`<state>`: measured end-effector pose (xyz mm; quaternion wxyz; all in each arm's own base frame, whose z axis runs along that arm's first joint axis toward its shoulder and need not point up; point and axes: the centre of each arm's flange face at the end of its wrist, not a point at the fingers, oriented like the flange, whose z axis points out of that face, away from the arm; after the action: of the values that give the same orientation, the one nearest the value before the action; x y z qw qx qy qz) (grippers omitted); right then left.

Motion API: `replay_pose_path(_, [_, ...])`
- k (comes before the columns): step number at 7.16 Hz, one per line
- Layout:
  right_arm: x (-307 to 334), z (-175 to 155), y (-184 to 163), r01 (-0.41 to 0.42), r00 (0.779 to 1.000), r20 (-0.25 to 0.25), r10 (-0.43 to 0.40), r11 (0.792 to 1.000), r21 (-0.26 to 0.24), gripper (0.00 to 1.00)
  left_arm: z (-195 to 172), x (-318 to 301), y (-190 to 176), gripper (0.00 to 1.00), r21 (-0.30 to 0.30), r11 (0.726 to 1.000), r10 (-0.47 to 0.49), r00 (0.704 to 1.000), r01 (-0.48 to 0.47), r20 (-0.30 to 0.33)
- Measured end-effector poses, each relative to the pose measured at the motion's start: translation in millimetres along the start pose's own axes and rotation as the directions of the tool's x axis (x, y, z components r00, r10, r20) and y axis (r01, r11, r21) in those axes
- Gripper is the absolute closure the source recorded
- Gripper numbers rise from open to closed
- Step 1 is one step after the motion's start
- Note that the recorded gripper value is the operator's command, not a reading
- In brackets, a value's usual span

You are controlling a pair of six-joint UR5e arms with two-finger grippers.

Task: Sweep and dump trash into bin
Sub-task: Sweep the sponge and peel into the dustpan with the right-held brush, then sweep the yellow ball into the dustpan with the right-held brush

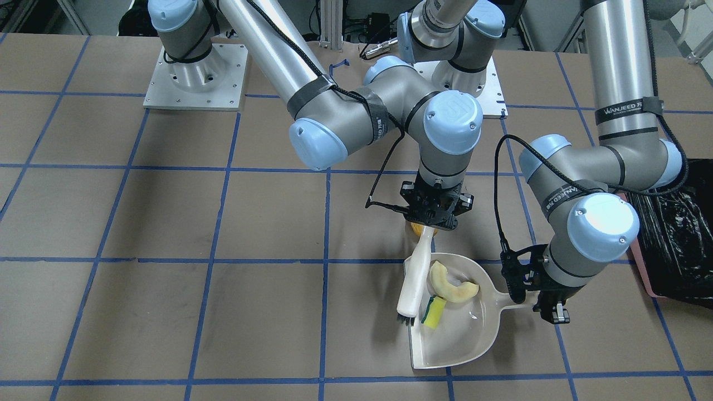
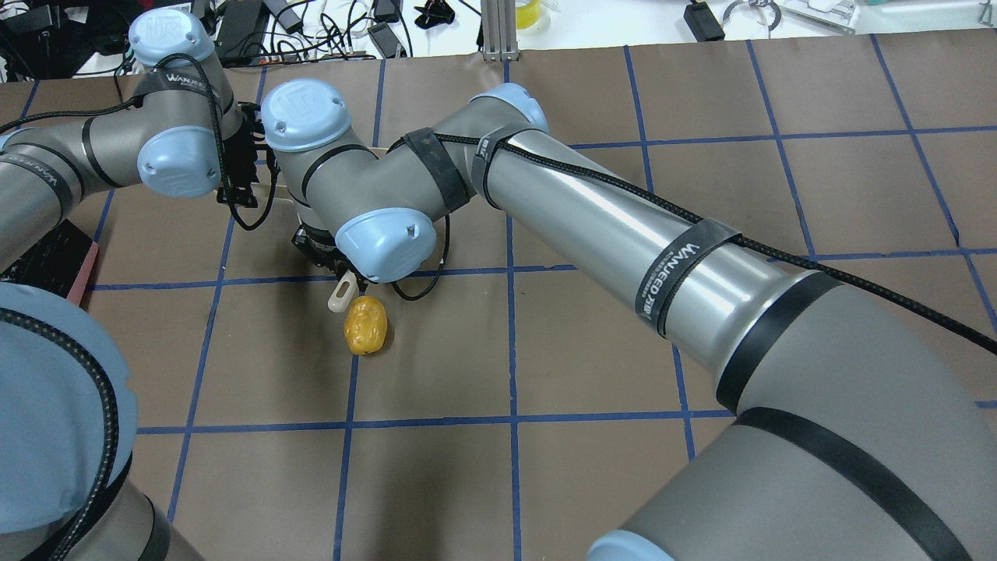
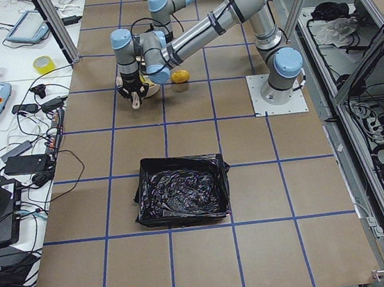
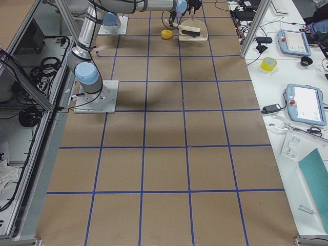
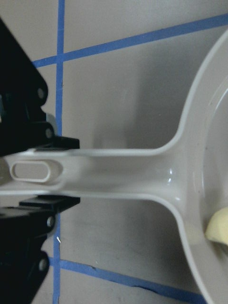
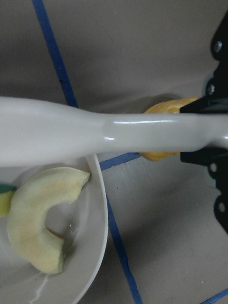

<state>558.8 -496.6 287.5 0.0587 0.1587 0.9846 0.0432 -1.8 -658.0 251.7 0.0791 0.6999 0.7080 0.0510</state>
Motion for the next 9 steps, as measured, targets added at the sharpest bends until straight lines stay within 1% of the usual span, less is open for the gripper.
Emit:
replay_pose_path(1, [8,-16,5,-0.005,0.999,-0.035,0.005,1.0,-0.003,1.0,-2,0,6,1.0,0.001,1.0,0.02,1.0,-0.02,0.003])
replay_pose_path(2, [20,-31,8,-0.005,0.996,-0.087,0.006,1.0,0.003,1.0,-2,0,21,1.0,0.006,0.999,0.047,0.999,-0.047,0.004])
replay_pose_path(3, [32,-38,9,0.01,0.99,-0.143,-0.008,1.0,0.011,1.0,3,2,48,1.0,0.023,0.998,0.065,0.998,-0.065,0.002])
replay_pose_path(4, [45,-34,8,0.033,0.98,-0.196,-0.029,0.999,0.016,1.0,8,5,82,1.0,0.043,0.995,0.086,0.996,-0.086,0.004])
replay_pose_path(5, [56,-25,8,0.042,0.972,-0.233,-0.038,0.999,0.013,1.0,14,11,114,1.0,0.057,0.993,0.099,0.995,-0.099,0.002])
replay_pose_path(6, [65,-18,12,0.035,0.968,-0.25,-0.033,0.999,0.004,1.0,16,22,134,1.0,0.072,0.993,0.098,0.995,-0.097,-0.011])
replay_pose_path(7, [72,-14,22,0.017,0.968,-0.252,-0.019,1.0,-0.009,1.0,12,37,141,1.0,0.083,0.993,0.092,0.995,-0.089,-0.031])
replay_pose_path(9, [83,-11,54,0.002,0.969,-0.247,-0.015,0.999,-0.05,1.0,-3,78,133,1.0,0.083,0.994,0.078,0.995,-0.072,-0.06])
